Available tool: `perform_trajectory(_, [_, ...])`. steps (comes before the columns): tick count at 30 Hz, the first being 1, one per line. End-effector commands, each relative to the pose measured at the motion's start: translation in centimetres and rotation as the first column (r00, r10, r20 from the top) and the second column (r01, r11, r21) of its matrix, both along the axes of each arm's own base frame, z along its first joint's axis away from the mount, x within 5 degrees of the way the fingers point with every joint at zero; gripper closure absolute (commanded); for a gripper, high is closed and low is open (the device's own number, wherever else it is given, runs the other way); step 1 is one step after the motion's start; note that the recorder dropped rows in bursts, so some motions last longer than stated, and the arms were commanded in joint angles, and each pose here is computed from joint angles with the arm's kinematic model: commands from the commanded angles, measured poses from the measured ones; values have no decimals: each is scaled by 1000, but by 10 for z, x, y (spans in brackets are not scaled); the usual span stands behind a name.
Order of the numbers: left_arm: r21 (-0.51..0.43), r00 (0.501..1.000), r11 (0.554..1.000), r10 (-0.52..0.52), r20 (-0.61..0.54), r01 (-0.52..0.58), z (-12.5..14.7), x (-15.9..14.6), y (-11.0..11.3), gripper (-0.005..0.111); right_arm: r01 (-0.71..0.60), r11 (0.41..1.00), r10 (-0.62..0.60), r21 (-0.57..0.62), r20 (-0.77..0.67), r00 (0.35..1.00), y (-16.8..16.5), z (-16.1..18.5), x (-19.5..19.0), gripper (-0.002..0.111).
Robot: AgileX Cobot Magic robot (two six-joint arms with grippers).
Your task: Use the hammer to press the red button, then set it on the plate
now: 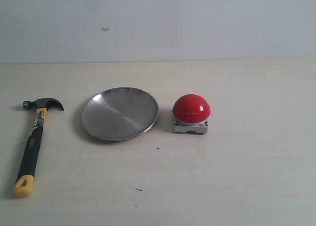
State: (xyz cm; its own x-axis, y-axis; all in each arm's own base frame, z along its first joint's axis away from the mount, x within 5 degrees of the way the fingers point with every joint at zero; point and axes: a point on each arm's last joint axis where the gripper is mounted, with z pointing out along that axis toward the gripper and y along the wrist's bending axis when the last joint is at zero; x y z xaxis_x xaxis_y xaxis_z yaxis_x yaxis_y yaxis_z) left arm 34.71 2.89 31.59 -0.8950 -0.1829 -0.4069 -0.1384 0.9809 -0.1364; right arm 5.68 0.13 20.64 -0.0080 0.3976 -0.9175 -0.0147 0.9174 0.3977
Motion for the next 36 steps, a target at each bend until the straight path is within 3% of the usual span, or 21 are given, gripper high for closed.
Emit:
perform_trajectory(1, [-96,994,992,-89,-59,83,-40,31,-21,103,4,1000,-4,-13,13,1000,0,0,0,108])
perform_trajectory(6, [-232,984,969,-116,-139,82,-89,52,-46,90,4,1000,-4,-13,13,1000,0,0,0,108])
perform_trajectory(11, [-206,983,968,-164,-85,144,-101,66,-45,91,4,1000,-4,-11,13,1000,0,0,0,108])
perform_trajectory(17, [-186,983,966,-181,9,180,-84,71,-45,91,4,1000,-4,-11,13,1000,0,0,0,108])
perform_trajectory(24, [-113,956,958,-246,159,265,-35,71,-45,91,4,1000,-4,-11,13,1000,0,0,0,108])
perform_trajectory(31, [-78,927,924,-373,28,374,-42,59,-44,91,4,1000,-4,-14,13,1000,0,0,0,108])
perform_trajectory(36, [-48,914,913,-405,32,406,-43,59,-44,91,4,1000,-4,-14,13,1000,0,0,0,108])
